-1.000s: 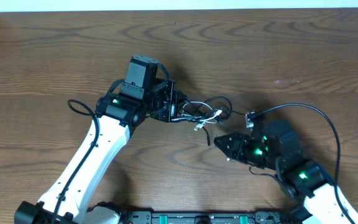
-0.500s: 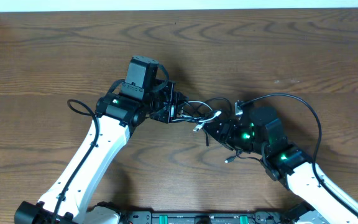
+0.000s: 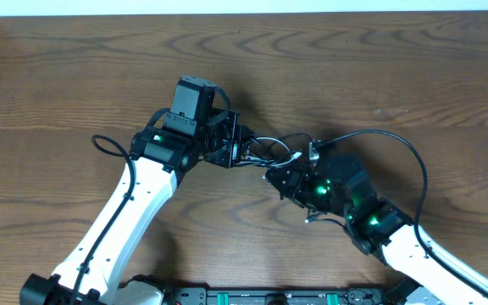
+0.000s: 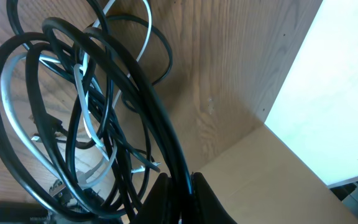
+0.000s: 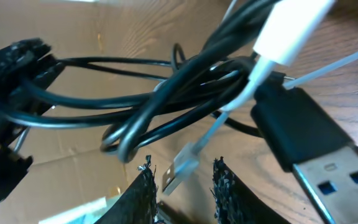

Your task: Untangle cables

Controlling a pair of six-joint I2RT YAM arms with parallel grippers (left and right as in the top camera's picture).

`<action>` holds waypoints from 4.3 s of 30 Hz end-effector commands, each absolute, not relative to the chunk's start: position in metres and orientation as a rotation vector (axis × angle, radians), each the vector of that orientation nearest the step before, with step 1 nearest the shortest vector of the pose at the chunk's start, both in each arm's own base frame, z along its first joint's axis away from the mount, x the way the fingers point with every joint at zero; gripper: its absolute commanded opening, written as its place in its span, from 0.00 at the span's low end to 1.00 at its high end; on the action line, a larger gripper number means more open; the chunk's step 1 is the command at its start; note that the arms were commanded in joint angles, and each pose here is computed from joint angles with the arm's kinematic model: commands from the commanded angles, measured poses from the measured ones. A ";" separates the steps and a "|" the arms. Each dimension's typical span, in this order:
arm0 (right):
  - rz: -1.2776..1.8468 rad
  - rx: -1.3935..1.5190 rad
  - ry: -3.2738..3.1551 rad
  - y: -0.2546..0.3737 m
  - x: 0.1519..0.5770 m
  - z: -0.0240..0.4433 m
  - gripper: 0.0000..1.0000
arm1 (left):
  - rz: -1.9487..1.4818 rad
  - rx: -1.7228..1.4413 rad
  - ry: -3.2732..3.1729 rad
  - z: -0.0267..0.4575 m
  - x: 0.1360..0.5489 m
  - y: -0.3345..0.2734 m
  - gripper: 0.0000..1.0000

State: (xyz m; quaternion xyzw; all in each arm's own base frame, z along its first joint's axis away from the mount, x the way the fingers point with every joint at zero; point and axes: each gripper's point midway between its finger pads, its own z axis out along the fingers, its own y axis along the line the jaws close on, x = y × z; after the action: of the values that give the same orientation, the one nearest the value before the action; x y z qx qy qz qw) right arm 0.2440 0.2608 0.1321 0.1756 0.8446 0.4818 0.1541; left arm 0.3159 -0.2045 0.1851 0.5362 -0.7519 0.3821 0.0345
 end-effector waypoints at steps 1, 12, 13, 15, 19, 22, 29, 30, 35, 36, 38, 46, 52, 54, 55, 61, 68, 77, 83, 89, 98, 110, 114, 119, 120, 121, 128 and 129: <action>1.315 0.623 2.386 0.257 0.255 0.126 0.25 | 1.196 1.618 -2.324 0.191 0.314 -0.209 0.08; 1.249 0.479 2.380 0.259 0.257 0.122 0.01 | 1.194 1.597 -2.334 0.191 0.310 -0.214 0.08; 1.238 0.448 2.379 0.259 0.257 0.123 0.01 | 1.196 1.588 -2.343 0.191 0.311 -0.214 0.08; 1.205 0.396 2.388 0.257 0.255 0.121 0.01 | 1.204 1.551 -2.386 0.191 0.311 -0.213 0.08; 1.109 0.373 2.412 0.241 0.253 0.116 0.01 | 1.225 1.460 -2.494 0.191 0.314 -0.209 0.08; 0.978 0.407 2.424 0.216 0.253 0.111 0.01 | 1.255 1.345 -2.611 0.192 0.318 -0.205 0.08; 0.660 0.549 2.369 0.149 0.258 0.110 0.01 | 1.479 0.896 -2.683 0.216 0.312 -0.224 0.07; 0.660 0.538 2.363 0.149 0.259 0.112 0.01 | 1.525 0.814 -2.682 0.222 0.310 -0.228 0.08; 0.681 0.528 2.351 0.153 0.262 0.114 0.01 | 1.645 0.518 -2.684 0.236 0.298 -0.241 0.08; 0.678 0.527 2.351 0.153 0.263 0.114 0.01 | 1.659 0.476 -2.684 0.238 0.296 -0.242 0.08; 0.655 0.510 2.348 0.151 0.265 0.112 0.01 | 1.688 0.401 -2.664 0.242 0.291 -0.245 0.08; 0.634 0.445 2.327 0.155 0.275 0.112 0.07 | 1.791 0.070 -2.678 0.251 0.278 -0.251 0.08; 0.636 0.174 2.376 0.167 0.264 0.112 0.45 | 1.773 -0.280 -2.922 0.241 0.289 -0.245 0.08; 0.669 0.116 2.376 0.172 0.258 0.117 0.52 | 1.723 -0.311 -3.010 0.236 0.297 -0.241 0.08; 0.684 0.091 2.367 0.173 0.256 0.121 0.54 | 1.698 -0.322 -3.048 0.234 0.300 -0.239 0.08; 0.754 0.052 2.255 0.172 0.248 0.156 0.54 | 1.711 -0.560 -3.061 0.235 0.295 -0.241 0.08; 0.813 0.042 2.128 0.169 0.243 0.191 0.39 | 1.978 -1.032 -2.754 0.259 0.259 -0.256 0.08; 0.905 0.099 2.126 0.181 0.250 0.193 0.34 | 2.207 -1.249 -2.443 0.285 0.231 -0.260 0.08; 1.046 0.045 2.065 0.200 0.251 0.211 0.32 | 2.250 -1.269 -2.374 0.291 0.225 -0.260 0.07; 1.227 -0.053 1.973 0.222 0.244 0.239 0.31 | 2.248 -1.267 -2.379 0.291 0.225 -0.260 0.08; 1.227 -0.030 2.016 0.227 0.251 0.225 0.29 | 2.269 -1.270 -2.342 0.294 0.222 -0.260 0.08; 1.166 0.100 2.097 0.225 0.287 0.186 0.16 | 2.350 -1.284 -2.196 0.306 0.211 -0.258 0.08; 1.035 0.222 2.214 0.205 0.299 0.145 0.03 | 2.363 -1.285 -2.170 0.308 0.209 -0.257 0.08; 0.923 0.271 2.285 0.184 0.305 0.120 0.01 | 2.363 -1.285 -2.170 0.308 0.209 -0.257 0.08; 0.886 0.269 2.290 0.178 0.307 0.117 0.01 | 2.363 -1.285 -2.170 0.308 0.209 -0.257 0.08; 0.844 0.273 2.294 0.171 0.309 0.114 0.01 | 2.363 -1.285 -2.170 0.308 0.209 -0.257 0.08; 0.632 0.419 2.367 0.125 0.310 0.088 0.01 | 2.361 -1.286 -2.176 0.308 0.209 -0.257 0.08; 0.659 0.380 2.368 0.128 0.309 0.090 0.01 | 2.352 -1.284 -2.193 0.306 0.210 -0.257 0.08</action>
State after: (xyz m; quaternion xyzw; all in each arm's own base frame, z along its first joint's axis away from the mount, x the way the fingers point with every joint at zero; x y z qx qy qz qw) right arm 0.3043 0.1432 0.0933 0.1487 0.8983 0.2783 0.3057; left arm 0.2171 -0.2602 0.2913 -0.3453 -0.6515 0.6594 -0.1467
